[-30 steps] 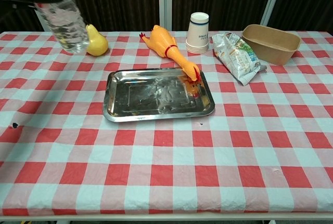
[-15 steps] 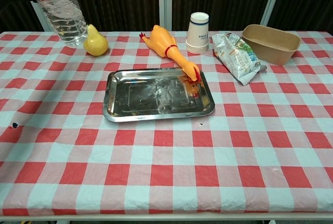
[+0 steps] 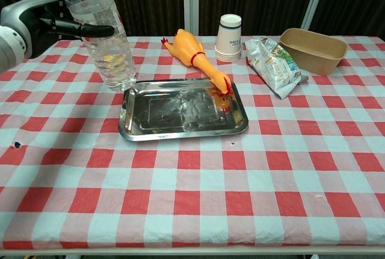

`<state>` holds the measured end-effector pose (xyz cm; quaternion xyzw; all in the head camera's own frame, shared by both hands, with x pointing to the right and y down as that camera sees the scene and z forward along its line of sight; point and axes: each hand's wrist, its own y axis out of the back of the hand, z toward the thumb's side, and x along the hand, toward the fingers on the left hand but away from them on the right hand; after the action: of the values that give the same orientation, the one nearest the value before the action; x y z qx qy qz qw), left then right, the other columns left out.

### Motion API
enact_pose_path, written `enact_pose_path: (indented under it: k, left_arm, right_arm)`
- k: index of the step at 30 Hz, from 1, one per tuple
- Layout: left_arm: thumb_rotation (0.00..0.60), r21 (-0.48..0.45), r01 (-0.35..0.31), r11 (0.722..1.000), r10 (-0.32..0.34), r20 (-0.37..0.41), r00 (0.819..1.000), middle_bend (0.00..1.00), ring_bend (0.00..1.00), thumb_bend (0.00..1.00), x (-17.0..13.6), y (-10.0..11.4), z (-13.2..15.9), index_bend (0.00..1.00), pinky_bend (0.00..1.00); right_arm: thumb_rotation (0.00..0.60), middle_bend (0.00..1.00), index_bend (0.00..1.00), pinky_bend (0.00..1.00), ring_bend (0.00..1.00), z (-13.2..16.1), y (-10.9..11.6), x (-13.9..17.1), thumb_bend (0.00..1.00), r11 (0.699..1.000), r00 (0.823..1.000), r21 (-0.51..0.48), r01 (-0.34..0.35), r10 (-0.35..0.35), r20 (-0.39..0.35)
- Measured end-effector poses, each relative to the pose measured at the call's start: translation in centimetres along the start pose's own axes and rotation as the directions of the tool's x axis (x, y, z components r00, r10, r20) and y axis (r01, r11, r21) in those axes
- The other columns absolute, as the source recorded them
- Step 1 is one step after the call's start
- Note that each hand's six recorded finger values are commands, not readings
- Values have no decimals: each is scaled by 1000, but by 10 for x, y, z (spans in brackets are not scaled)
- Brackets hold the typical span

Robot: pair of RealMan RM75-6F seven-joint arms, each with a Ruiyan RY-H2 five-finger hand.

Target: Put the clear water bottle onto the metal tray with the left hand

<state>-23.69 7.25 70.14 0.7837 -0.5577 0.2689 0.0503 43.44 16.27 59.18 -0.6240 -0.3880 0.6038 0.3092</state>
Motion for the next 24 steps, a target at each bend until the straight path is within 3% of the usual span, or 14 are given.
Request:
enact_pose_path:
  k: [13,24]
  left_arm:
    - [600,-19,69,997,-68,11,998,634,491,163,6,-43,-6,559,478]
    - [600,10,84,996,-84,10,996,634,490,162,16,-59,-20,559,478]
  right_arm:
    - [600,107,122,12,0,-3,1,-2,125,1000,1000,-4,-3,3,9]
    - [600,107,122,11,0,-5,1,-3,124,1000,1000,-2,-6,6,17]
